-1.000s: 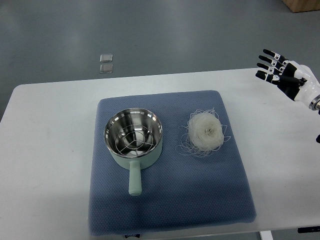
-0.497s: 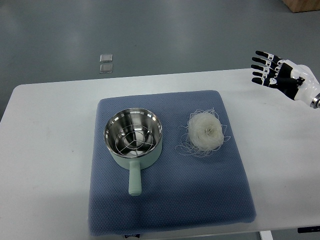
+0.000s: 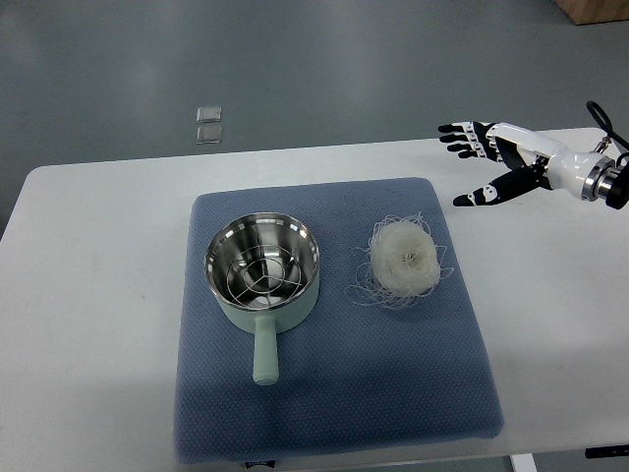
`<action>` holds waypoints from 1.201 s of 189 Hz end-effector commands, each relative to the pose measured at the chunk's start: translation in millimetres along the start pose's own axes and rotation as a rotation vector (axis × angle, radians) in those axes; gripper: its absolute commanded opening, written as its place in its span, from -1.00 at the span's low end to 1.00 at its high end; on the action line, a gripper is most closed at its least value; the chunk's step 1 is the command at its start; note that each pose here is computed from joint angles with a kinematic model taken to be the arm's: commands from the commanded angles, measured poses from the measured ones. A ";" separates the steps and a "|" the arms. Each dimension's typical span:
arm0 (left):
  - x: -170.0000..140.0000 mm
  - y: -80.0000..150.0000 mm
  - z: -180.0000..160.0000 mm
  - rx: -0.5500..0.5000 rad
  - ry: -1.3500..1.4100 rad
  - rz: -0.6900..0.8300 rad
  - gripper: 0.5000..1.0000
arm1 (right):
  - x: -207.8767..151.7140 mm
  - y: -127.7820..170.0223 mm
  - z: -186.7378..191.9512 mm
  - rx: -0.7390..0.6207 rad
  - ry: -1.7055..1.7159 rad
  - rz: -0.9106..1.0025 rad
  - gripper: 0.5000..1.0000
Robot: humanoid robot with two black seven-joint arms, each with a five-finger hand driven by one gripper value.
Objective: Put vermicelli into pot with right hand
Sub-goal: 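Move the right hand toward the white vermicelli bundle, then close the right hand fingers around the vermicelli bundle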
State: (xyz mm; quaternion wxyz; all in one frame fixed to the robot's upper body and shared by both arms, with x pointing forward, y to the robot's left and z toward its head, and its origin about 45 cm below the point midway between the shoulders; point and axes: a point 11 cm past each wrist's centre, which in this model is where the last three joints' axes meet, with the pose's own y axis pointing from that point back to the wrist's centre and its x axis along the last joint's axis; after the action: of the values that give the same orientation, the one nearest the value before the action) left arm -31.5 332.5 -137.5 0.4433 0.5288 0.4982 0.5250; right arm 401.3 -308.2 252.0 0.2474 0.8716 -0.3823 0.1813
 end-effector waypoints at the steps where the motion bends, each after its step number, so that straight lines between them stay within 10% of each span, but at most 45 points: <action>1: 0.0 0.0 0.0 0.000 0.000 0.000 1.00 | -10.0 -2.8 -8.9 -0.029 0.140 -0.047 0.72; 227: 0.0 0.0 0.0 0.000 0.000 0.000 1.00 | -92.5 -55.3 -12.0 -0.188 0.738 -0.355 0.71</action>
State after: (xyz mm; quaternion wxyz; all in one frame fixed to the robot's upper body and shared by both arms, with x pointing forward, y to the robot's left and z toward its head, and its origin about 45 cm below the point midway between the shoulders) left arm -31.4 332.5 -137.5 0.4433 0.5288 0.4982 0.5250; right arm 380.9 -212.0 205.0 0.4577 0.7846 -0.1324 0.3966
